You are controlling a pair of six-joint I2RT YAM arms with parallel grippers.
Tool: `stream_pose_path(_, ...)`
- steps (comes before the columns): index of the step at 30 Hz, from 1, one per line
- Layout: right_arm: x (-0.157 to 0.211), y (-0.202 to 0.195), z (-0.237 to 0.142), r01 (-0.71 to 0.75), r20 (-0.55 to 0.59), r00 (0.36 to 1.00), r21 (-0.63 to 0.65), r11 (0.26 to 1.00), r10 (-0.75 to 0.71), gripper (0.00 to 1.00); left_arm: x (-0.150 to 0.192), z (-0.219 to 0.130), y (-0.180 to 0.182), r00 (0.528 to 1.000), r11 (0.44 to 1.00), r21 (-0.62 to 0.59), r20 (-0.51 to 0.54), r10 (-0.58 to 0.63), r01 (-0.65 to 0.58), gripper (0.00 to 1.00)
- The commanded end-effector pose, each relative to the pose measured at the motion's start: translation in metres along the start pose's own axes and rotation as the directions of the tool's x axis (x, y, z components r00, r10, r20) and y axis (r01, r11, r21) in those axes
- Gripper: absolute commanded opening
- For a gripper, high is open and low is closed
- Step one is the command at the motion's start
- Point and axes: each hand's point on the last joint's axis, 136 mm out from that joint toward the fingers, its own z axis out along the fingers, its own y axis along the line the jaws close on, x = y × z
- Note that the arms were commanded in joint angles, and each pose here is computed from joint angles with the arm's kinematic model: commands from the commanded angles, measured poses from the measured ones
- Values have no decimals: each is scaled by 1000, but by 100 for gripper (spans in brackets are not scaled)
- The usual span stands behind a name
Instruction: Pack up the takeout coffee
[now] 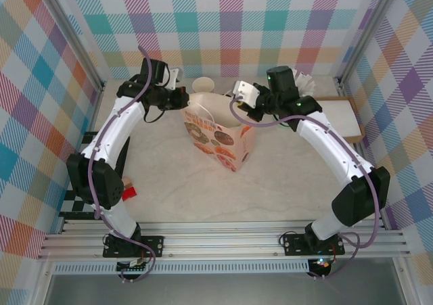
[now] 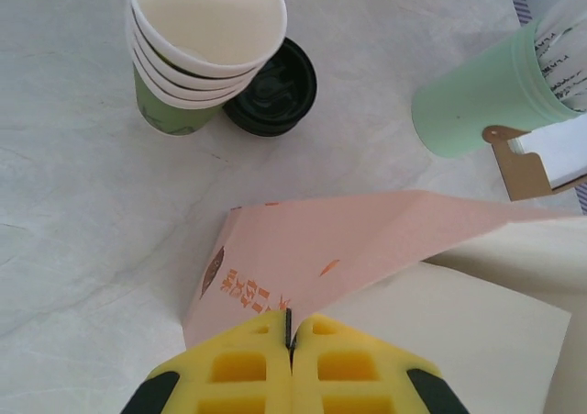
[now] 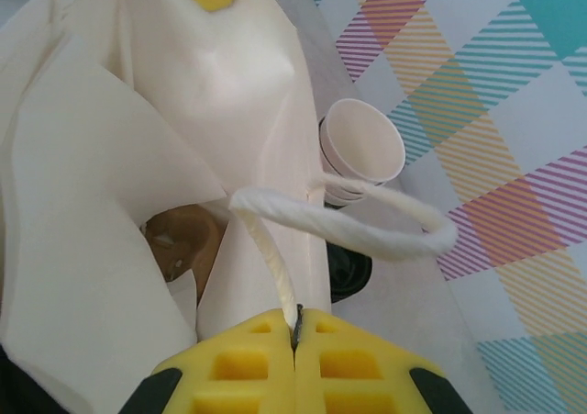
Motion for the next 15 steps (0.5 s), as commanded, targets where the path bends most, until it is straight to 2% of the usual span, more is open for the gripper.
stream_pose_path(1, 5, -11, -7, -167, 39, 985, 12, 986, 167, 8, -2, -9, 9, 999, 999, -36, 37, -16, 17, 0)
stream_pose_path(4, 19, -17, -6, -331, 18, 943, -8, 944, 331, 12, -3, -9, 2, 999, 1000, 2, 42, -3, 3, 0)
stream_pose_path(9, 23, -16, -12, -501, 35, 864, -40, 864, 503, 20, -4, -9, -2, 999, 1000, 28, 43, 4, -6, 0)
stream_pose_path(15, 25, -25, -11, -674, 35, 737, -28, 738, 675, 18, -5, -11, -19, 999, 993, 112, 40, 36, -40, 0)
